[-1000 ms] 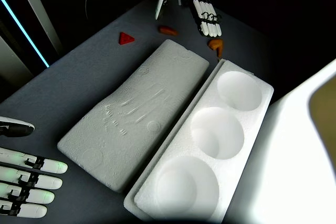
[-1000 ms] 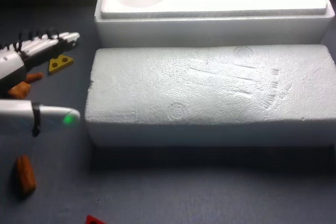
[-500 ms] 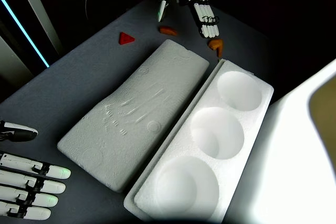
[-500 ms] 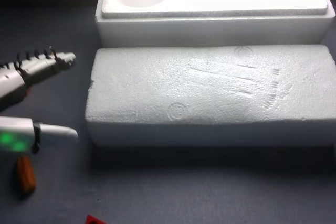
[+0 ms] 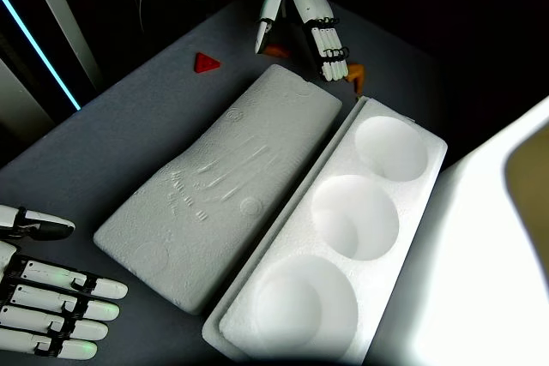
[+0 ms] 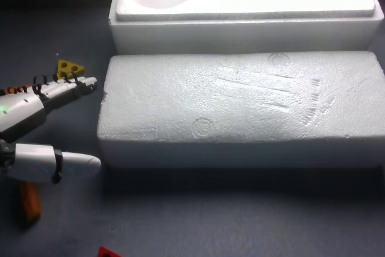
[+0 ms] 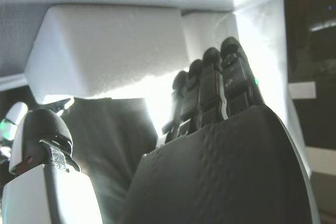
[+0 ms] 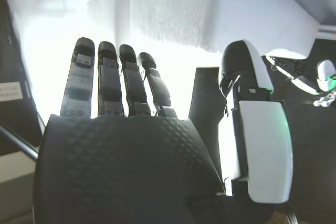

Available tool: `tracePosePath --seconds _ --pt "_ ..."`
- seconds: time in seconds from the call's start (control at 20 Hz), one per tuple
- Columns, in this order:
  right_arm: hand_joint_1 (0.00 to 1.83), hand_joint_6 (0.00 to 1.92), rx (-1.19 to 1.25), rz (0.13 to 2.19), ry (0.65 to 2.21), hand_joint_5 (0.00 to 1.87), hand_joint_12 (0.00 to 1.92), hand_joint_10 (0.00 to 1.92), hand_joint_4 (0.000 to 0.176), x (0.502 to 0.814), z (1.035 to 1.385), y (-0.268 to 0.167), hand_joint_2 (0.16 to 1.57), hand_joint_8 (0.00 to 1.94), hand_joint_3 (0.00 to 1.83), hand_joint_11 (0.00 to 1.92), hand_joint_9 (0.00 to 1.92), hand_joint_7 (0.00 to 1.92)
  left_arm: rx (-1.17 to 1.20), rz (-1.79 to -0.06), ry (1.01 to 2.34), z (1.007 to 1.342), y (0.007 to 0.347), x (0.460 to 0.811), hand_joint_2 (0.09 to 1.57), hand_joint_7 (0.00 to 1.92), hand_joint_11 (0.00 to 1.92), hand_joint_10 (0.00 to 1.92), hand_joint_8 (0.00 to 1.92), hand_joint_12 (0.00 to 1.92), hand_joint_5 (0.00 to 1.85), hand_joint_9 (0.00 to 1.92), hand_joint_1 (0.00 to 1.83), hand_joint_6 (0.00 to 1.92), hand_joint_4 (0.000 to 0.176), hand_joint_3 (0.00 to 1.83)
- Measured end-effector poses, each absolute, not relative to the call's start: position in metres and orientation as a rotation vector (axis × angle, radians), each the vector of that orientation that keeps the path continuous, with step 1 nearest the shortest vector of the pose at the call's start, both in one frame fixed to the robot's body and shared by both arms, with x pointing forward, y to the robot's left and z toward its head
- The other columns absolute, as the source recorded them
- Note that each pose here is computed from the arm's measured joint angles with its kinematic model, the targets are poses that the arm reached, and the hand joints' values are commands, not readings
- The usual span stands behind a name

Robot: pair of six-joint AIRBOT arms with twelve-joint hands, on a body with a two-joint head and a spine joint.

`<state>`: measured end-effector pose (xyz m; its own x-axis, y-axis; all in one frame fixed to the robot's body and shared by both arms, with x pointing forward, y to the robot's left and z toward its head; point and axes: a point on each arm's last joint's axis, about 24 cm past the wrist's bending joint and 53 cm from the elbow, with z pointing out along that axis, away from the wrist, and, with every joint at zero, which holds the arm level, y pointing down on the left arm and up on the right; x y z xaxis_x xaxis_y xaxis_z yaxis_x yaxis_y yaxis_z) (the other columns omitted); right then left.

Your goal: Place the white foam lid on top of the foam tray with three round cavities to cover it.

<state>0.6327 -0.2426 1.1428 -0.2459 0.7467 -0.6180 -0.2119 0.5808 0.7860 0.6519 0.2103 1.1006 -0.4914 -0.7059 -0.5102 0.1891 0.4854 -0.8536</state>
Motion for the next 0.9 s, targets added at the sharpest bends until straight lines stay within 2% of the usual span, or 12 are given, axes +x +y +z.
tracePosePath --seconds 0.3,0.9 --pt "0.49 0.0 0.497 0.974 1.578 0.0 0.0 0.0 0.0 0.642 1.135 -0.238 1.16 0.0 0.0 0.0 0.0 0.0 -0.444 -1.149 1.78 1.093 0.208 0.653 0.95 0.0 0.0 0.0 0.0 0.0 0.05 0.0 0.49 0.01 0.0 0.0" --pt "0.55 0.0 0.552 0.991 1.587 0.0 0.0 0.0 0.0 0.652 1.12 -0.229 1.16 0.0 0.0 0.0 0.0 0.0 -0.514 -1.162 1.782 1.076 0.2 0.657 0.96 0.0 0.0 0.0 0.0 0.0 0.02 0.0 0.45 0.0 0.0 0.0"
